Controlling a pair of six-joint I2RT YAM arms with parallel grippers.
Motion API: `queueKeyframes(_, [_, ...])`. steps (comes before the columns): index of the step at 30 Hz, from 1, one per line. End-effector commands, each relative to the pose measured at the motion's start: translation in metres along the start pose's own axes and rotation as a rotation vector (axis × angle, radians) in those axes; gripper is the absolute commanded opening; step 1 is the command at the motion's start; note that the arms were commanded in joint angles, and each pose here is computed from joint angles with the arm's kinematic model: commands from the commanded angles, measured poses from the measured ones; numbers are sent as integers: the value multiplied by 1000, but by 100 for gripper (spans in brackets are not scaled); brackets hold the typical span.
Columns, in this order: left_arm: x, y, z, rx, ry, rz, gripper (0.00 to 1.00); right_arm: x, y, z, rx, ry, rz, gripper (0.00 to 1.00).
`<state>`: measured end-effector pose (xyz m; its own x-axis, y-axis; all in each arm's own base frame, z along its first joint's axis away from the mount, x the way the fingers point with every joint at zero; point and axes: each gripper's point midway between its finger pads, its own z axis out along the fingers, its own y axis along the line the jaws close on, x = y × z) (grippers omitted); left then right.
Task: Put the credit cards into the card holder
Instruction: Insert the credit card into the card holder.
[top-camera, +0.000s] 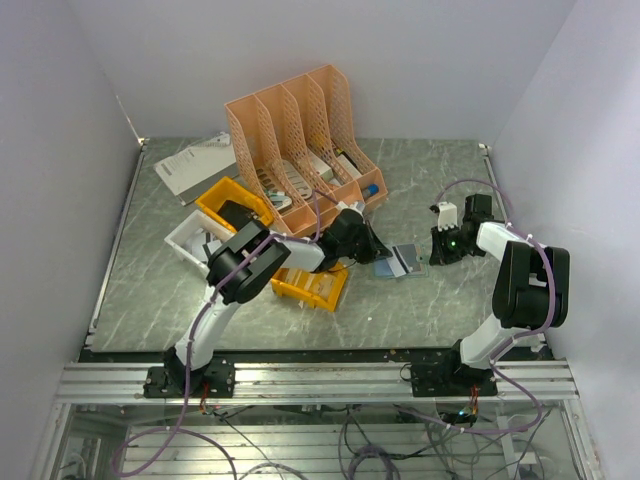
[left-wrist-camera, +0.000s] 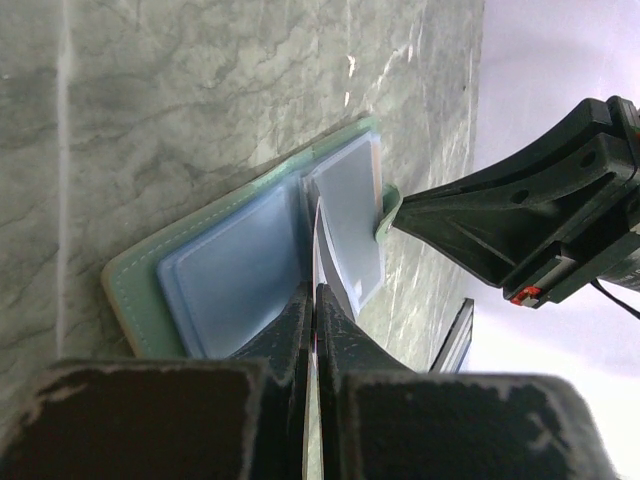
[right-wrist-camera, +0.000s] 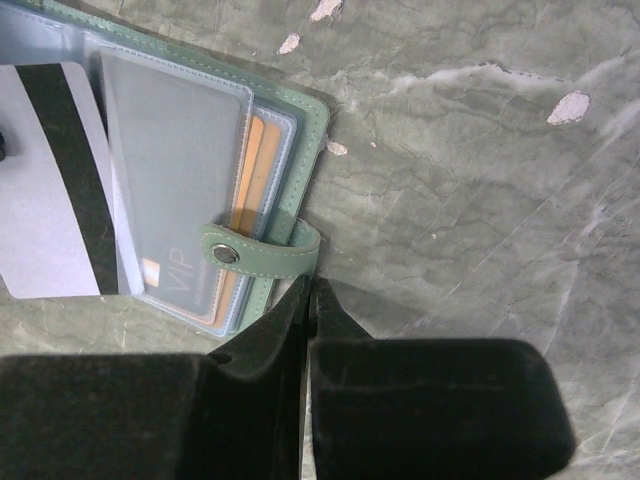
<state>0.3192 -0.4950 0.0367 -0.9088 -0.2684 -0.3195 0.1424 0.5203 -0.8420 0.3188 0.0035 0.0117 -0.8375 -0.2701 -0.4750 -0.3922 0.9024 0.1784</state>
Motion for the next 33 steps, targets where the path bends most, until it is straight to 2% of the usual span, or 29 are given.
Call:
queueKeyframes(1, [16, 20, 7, -40, 74, -8, 7, -3, -3, 3, 7, 2, -9, 0])
queueKeyframes(33, [22, 28, 16, -72, 125, -106, 7, -3, -4, 2, 12, 3, -16, 0])
